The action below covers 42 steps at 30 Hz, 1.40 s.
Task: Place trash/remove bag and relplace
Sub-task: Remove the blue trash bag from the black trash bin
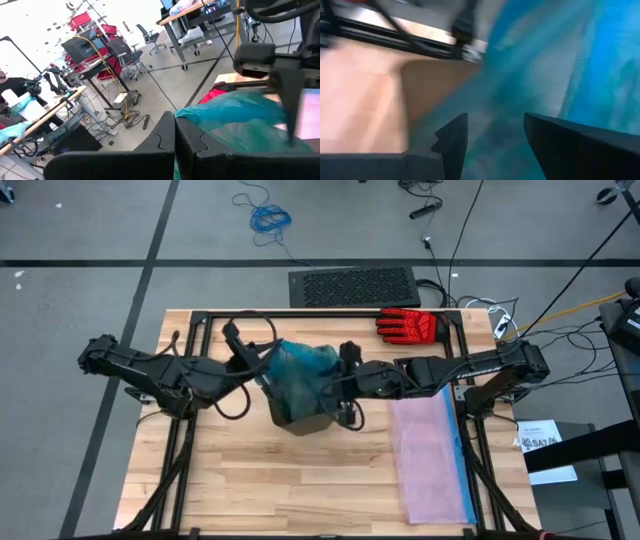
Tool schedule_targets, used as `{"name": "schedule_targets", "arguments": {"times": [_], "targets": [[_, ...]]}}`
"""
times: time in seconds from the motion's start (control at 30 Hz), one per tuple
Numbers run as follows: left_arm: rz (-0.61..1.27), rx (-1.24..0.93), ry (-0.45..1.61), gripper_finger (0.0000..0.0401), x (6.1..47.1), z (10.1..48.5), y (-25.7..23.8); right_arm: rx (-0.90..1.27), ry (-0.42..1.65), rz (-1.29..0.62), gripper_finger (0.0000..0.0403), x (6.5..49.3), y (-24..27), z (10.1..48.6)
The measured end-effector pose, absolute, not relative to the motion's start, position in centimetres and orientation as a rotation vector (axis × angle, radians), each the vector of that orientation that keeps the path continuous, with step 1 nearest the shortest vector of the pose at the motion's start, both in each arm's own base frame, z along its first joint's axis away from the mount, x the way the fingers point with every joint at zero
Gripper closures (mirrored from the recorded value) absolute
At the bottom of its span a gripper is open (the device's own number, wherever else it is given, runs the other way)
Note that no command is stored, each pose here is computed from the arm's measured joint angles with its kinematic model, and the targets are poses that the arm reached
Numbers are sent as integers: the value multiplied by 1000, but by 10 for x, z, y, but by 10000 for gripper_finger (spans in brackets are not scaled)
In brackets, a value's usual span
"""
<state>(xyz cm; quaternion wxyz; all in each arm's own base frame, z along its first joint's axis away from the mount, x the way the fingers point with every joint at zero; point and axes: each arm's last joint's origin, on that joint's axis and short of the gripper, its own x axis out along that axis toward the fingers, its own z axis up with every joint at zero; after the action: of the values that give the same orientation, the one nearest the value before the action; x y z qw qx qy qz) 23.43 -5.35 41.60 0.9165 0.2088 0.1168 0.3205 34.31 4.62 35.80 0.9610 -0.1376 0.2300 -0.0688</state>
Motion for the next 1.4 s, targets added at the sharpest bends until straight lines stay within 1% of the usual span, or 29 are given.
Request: {"name": "schedule_targets", "arguments": {"times": [0.17,0.27,0.6,0.8,0.93,1.2,1.4], "targets": [[653,438,252,401,234,415,-54,-348,486,-387,215,341,39,358],[648,424,261,401,235,412,-56,-390,490,-473,215,340,36,359],[623,387,345,401,241,393,-60,-451,457,-530,215,342,22,367],[594,385,367,401,249,386,-64,-531,483,-591,215,341,12,369],[587,387,377,401,250,383,-64,-553,478,-601,215,335,6,377],[587,387,378,401,250,383,-64,-558,431,-597,216,304,2,404],[587,387,377,401,250,383,-64,-477,465,-381,216,288,6,404]]}}
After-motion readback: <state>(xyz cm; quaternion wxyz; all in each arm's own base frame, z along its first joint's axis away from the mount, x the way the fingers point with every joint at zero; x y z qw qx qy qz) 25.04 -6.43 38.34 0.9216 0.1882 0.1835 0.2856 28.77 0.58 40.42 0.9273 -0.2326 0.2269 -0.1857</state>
